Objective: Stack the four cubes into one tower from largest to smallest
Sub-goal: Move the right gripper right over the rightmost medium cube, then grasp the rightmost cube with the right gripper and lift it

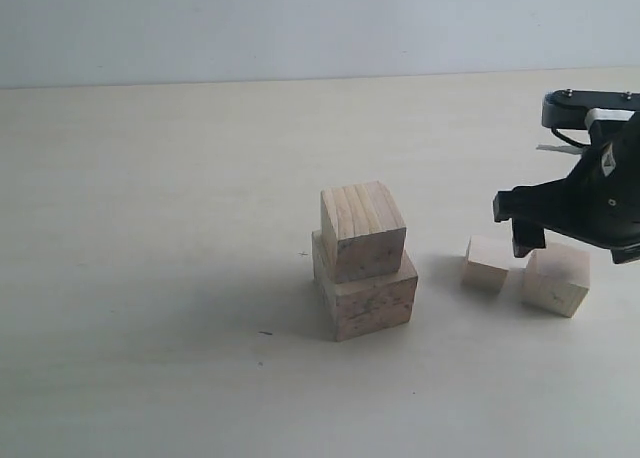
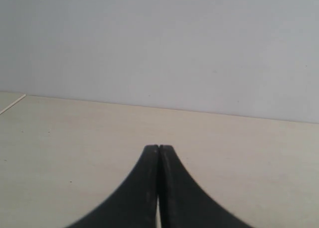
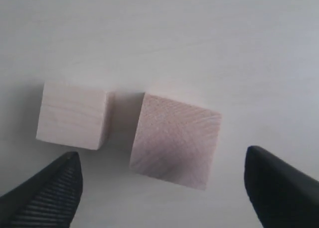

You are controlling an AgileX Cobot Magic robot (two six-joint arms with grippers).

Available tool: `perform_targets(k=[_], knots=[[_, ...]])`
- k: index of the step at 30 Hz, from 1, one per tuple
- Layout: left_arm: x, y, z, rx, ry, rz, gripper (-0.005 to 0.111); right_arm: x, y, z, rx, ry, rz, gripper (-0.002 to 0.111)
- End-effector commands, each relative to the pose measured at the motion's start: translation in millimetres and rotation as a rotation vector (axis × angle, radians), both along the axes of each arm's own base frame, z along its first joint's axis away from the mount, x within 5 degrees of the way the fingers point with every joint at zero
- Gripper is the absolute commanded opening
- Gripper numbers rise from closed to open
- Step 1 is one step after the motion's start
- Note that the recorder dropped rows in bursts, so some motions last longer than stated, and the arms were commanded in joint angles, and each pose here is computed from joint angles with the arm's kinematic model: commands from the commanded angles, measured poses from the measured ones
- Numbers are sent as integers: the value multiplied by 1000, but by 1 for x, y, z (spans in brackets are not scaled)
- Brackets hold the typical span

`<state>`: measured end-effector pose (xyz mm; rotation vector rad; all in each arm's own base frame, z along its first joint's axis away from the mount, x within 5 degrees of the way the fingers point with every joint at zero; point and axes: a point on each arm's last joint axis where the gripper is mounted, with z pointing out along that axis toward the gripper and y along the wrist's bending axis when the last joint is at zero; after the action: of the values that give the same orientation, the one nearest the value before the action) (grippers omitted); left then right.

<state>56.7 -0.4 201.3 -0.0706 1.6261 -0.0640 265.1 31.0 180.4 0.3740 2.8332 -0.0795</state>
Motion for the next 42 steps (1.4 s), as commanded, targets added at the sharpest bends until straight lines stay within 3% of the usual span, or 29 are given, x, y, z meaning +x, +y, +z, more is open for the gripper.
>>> perform_targets(k=[1, 21, 30, 32, 38, 42], knots=[[0, 0, -1, -7, -4, -7, 0, 6, -5, -8, 23, -24, -57, 82], [0, 0, -1, -7, -4, -7, 0, 10, -14, -30, 7, 50, -91, 79], [0, 0, -1, -7, -4, -7, 0, 13, -14, -37, 11, 53, -86, 70], [0, 0, -1, -5, -4, -7, 0, 13, -14, -39, 11, 57, -86, 64], [0, 0, -1, -5, -4, -7, 0, 14, -13, -34, 17, 30, -84, 27], [0, 0, -1, -7, -4, -7, 0, 11, -14, -14, 11, -29, -40, 16]])
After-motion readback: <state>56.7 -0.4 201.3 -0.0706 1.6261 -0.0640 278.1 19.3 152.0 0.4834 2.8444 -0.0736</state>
